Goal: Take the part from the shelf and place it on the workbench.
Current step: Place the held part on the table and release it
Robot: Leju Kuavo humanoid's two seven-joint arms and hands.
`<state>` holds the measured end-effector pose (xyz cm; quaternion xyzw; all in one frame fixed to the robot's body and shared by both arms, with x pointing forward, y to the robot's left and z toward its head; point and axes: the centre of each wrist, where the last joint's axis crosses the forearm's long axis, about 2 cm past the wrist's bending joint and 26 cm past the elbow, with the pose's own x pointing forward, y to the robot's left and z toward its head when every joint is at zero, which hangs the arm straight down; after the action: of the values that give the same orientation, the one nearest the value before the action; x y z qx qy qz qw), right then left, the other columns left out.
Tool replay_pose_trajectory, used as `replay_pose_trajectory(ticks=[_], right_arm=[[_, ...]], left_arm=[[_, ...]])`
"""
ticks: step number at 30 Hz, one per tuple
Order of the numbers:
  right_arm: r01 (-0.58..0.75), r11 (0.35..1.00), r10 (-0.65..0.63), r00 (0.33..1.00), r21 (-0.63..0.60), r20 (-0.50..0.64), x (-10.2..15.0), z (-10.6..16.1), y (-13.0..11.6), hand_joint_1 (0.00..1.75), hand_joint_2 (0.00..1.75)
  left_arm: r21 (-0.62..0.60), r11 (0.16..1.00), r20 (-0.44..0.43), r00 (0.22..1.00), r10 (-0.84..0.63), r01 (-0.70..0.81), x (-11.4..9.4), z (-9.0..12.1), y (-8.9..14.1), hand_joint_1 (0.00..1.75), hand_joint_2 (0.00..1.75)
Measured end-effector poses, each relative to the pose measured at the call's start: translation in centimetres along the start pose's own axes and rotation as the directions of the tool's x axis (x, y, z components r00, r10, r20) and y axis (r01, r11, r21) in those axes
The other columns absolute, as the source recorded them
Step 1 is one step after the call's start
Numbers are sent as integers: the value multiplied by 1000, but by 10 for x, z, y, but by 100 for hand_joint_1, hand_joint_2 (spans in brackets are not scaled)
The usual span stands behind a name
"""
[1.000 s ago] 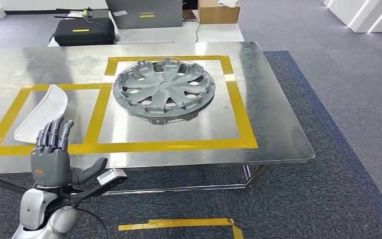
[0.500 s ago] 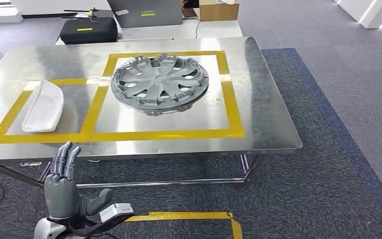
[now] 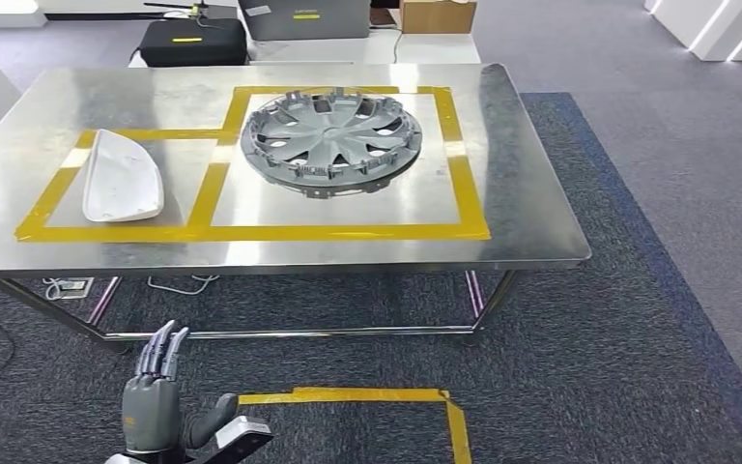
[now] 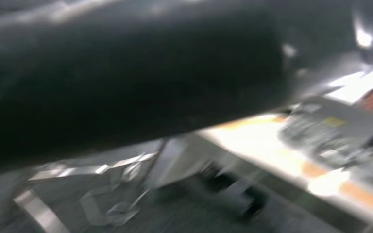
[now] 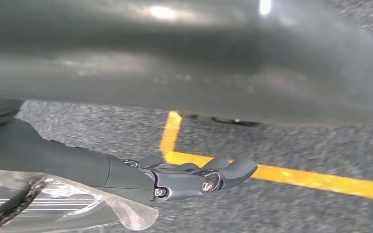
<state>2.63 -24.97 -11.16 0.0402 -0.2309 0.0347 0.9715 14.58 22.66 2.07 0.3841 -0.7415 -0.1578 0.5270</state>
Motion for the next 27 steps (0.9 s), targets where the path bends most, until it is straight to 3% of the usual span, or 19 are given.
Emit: replay_pose_trajectory(ticks=[2, 5, 8, 13, 21, 24, 27], right_arm=[[-5, 1000, 5, 1000, -14, 3, -1, 0, 0, 0, 0], [-17, 999, 17, 1000, -39, 10, -1, 0, -1, 0, 0], [-21, 999, 21, 1000, -51, 4, -5, 2, -2, 0, 0], [-19, 998, 19, 1000, -56, -2, -8, 3, -2, 0, 0], [-29, 997, 29, 1000, -65, 0, -7, 3, -2, 0, 0], [-71, 991, 71, 997, -112, -4, -7, 3, -4, 0, 0], [-117, 978, 117, 993, -175, -10, -7, 3, -5, 0, 0]], left_arm=[[0, 999, -144, 989, 41, -41, -18, 14, -5, 0, 0], [36, 988, -383, 911, 151, -148, -43, 36, -15, 0, 0], [43, 982, -526, 832, 179, -184, -58, 56, -22, 0, 0], [25, 980, -612, 773, 171, -197, -63, 73, -28, 0, 0], [30, 974, -652, 734, 188, -222, -66, 75, -33, 0, 0], [66, 949, -735, 628, 255, -308, -71, 84, -38, 0, 0], [81, 918, -858, 442, 261, -387, -75, 107, -38, 0, 0]])
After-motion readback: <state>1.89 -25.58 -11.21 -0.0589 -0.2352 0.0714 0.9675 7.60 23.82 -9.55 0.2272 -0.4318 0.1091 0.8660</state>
